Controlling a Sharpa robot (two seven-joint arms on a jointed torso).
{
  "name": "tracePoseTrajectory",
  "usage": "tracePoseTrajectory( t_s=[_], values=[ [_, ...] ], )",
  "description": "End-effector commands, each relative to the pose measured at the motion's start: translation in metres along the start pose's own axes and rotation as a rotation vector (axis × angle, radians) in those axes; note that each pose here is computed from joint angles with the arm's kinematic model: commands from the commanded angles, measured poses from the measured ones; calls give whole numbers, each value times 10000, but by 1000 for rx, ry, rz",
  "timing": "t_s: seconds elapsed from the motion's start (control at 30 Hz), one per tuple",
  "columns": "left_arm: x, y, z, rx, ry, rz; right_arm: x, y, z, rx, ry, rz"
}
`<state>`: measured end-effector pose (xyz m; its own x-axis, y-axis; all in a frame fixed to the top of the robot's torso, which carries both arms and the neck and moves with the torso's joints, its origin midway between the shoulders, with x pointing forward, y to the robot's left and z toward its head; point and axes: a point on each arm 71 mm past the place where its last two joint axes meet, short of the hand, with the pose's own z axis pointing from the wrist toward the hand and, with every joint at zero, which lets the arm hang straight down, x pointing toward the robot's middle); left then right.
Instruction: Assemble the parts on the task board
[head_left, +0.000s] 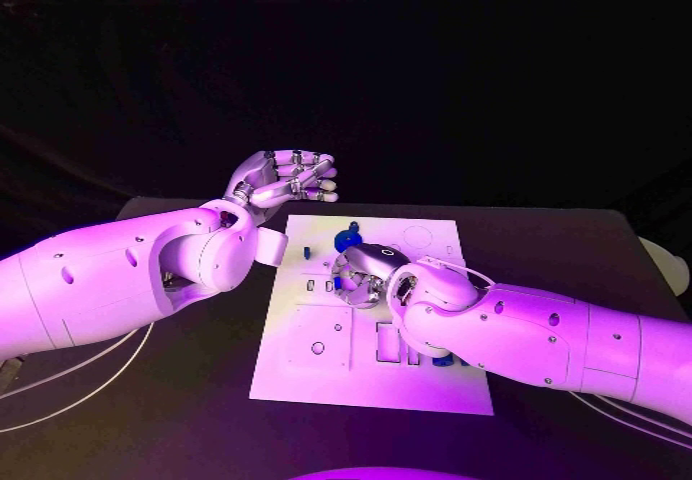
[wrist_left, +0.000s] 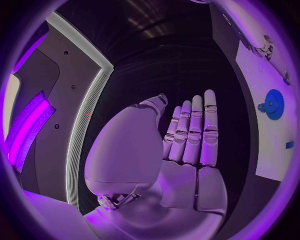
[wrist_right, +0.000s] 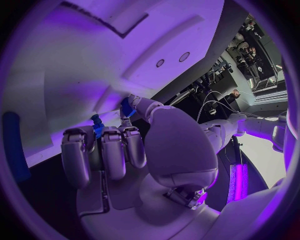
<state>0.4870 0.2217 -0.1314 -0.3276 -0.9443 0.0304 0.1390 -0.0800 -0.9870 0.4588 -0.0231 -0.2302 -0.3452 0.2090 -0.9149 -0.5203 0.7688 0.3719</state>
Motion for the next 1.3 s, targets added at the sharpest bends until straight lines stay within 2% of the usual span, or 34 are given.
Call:
tracePoseTrajectory(
  t_s=[0.03,0.93,1.07,1.3],
  values=[
    [20,-12,2,7,15,-6,56,-23,-7,9,36,-19],
    [10,-10,0,5,15,-6,36,2,-12,-9,5,-8],
    [9,-10,1,4,15,-6,12,11,-21,-21,-27,-1],
    [-10,-4,2,0,13,-3,-84,26,-91,-96,-138,38]
  ],
)
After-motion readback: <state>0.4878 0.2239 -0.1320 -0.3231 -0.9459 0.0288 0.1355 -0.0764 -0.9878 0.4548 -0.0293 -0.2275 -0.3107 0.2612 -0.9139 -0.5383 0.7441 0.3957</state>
